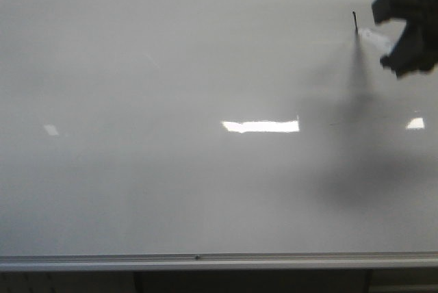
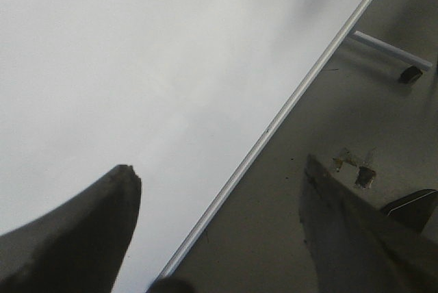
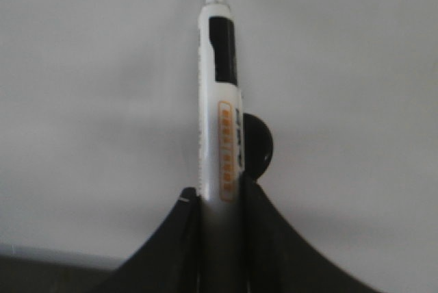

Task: Write number 1 on whiteboard

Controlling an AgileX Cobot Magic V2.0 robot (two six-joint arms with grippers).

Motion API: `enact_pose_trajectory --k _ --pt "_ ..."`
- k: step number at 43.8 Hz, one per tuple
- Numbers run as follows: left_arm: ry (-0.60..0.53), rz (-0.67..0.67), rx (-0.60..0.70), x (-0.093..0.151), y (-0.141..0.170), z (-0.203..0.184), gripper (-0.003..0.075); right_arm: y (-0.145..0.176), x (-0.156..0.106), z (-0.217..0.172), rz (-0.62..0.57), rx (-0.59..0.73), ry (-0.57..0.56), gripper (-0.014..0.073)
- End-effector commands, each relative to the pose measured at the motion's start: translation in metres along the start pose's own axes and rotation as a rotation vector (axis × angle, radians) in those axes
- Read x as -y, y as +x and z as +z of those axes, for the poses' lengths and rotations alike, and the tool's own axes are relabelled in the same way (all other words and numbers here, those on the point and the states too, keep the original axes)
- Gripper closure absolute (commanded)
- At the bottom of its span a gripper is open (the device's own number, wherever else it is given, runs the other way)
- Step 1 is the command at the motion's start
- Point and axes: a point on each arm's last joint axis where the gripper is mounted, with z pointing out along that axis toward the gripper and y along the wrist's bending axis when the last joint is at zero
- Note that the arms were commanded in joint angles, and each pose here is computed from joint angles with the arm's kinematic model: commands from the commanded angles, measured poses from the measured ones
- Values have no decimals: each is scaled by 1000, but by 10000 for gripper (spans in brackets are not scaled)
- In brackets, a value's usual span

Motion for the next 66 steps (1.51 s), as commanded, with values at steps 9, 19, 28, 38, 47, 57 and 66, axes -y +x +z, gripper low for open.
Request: enact_pose_trajectory --k 9,19,28,38,47,57,66 --pt "-40 -21 100 -3 -12 -8 238 -24 -9 -63 -27 214 -44 624" --pt "-12 -22 127 -1 -17 -5 238 -19 -12 -113 -124 278 -59 624" --pt "141 114 55 13 -29 14 238 -13 -17 -145 -344 83 -86 624" --pt "283 276 55 38 -58 42 238 -16 -36 -171 -565 -29 -277 624" --pt "357 408 75 56 -87 63 238 -12 -49 -184 -720 -49 -465 624" --pt "398 514 114 71 -115 77 238 -4 -63 -177 -795 -135 -575 624" --pt "435 566 116 85 -126 92 238 -3 -71 -158 -809 -217 -616 624"
